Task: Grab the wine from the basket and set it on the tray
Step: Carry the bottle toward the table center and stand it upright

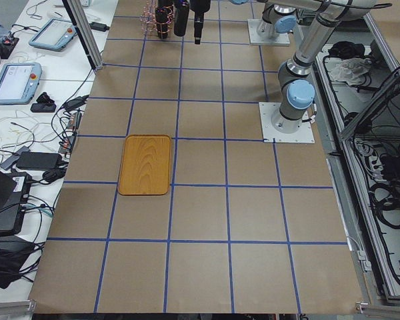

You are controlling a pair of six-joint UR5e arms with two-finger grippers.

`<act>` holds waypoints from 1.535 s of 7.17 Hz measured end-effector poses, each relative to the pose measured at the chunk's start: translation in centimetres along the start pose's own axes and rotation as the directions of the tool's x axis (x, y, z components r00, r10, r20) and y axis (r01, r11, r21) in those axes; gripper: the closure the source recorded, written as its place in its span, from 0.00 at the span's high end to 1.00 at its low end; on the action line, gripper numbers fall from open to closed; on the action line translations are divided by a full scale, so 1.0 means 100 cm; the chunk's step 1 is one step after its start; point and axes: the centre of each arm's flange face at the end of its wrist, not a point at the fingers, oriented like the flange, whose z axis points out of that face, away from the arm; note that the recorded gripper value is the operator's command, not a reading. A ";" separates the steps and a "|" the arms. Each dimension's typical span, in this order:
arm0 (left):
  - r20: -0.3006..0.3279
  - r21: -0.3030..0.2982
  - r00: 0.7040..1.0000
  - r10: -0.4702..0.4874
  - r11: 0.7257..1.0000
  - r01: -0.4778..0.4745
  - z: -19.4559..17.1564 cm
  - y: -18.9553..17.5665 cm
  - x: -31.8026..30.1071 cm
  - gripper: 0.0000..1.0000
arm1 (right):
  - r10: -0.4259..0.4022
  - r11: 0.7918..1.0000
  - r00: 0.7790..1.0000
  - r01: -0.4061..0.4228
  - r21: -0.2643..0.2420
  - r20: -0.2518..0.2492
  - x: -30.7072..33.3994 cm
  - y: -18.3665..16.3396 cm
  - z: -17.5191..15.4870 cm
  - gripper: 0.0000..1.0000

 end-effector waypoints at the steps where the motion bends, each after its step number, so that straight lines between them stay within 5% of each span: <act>1: 0.000 0.002 1.000 -0.006 1.000 0.006 -0.001 0.000 -0.004 1.00 | 0.006 1.000 1.000 -0.006 -0.011 0.001 -0.026 0.013 0.018 0.00; 4: -0.001 0.004 1.000 -0.015 1.000 0.015 -0.001 -0.001 -0.009 1.00 | 0.046 0.998 0.999 -0.046 -0.031 -0.005 -0.068 0.043 0.073 0.00; 9: 0.001 0.005 1.000 0.002 1.000 -0.002 -0.001 -0.001 -0.011 1.00 | 0.031 0.996 0.999 -0.035 -0.081 -0.040 -0.087 0.074 0.108 0.00; 10: 0.001 0.006 1.000 0.004 1.000 -0.004 -0.001 -0.001 -0.011 1.00 | 0.029 0.996 0.999 -0.033 -0.088 -0.044 -0.086 0.077 0.113 0.70; 11: 0.001 0.006 1.000 0.004 1.000 -0.004 -0.001 -0.001 -0.011 1.00 | 0.027 0.996 0.999 -0.031 -0.088 -0.044 -0.086 0.078 0.113 0.99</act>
